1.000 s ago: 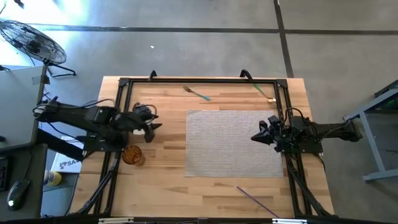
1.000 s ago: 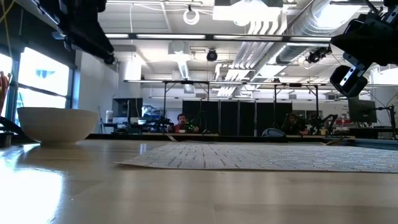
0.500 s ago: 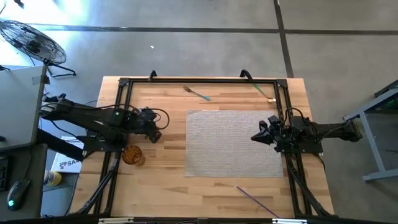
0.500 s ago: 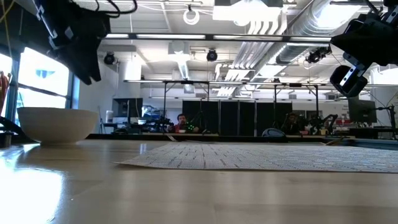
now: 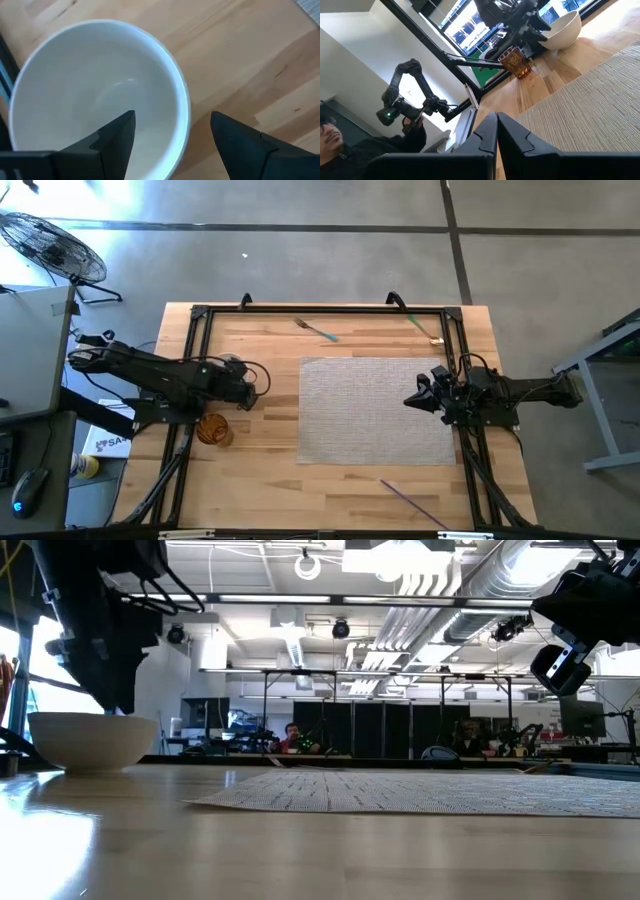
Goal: Pick & Place Utensil
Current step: Put the white bowl on the gray mat, then put the brown cup on the gray mat to the top right of the white bowl
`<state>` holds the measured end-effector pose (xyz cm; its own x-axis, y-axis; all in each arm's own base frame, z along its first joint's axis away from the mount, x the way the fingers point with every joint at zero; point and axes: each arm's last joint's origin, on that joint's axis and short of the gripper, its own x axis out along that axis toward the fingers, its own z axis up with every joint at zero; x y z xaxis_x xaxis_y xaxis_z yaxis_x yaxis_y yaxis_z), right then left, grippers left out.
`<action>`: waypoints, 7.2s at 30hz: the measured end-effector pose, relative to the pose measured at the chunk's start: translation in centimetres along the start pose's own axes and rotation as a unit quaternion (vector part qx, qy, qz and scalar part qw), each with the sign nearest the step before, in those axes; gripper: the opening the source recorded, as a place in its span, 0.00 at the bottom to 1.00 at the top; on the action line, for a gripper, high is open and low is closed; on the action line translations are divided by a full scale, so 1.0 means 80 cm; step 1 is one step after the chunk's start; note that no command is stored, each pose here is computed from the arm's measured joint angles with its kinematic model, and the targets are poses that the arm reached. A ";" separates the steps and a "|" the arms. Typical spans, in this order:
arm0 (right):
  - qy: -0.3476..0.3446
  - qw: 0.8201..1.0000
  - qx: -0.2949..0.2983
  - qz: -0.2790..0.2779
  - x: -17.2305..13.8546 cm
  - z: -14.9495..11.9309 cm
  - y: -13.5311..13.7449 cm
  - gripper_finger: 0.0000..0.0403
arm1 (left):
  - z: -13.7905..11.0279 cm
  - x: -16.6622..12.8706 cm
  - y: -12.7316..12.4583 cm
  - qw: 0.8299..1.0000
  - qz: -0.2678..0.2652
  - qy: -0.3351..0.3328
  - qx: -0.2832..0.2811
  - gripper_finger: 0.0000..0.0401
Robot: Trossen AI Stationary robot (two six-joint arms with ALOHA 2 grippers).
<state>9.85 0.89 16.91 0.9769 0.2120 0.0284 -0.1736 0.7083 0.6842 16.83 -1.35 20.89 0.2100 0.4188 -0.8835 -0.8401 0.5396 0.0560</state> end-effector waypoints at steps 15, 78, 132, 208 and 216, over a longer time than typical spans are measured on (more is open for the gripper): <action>0.000 1.000 0.000 0.000 0.000 0.000 0.000 0.01 | -0.012 0.026 -0.002 0.999 -0.020 -0.029 -0.007 0.58; 0.000 1.000 0.000 0.000 0.000 0.000 0.000 0.01 | 0.003 0.008 -0.016 0.996 -0.063 -0.040 0.055 0.01; 0.001 1.000 0.001 -0.003 0.000 0.000 -0.001 0.01 | 0.137 0.062 -0.331 0.682 -0.285 -0.186 0.647 0.04; 0.001 1.000 0.000 -0.003 0.001 0.000 0.000 0.01 | 0.159 0.058 -0.334 0.724 -0.297 -0.234 0.576 0.33; 0.004 1.000 0.001 -0.006 0.001 -0.001 -0.001 0.01 | 0.165 -0.003 -0.299 0.754 -0.318 -0.192 0.542 0.33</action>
<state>9.94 0.88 16.79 0.9779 0.2085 0.0142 -0.1613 0.7095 0.6860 43.53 -4.70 25.88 0.7013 -0.1085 -0.7045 0.3511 0.9127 0.2089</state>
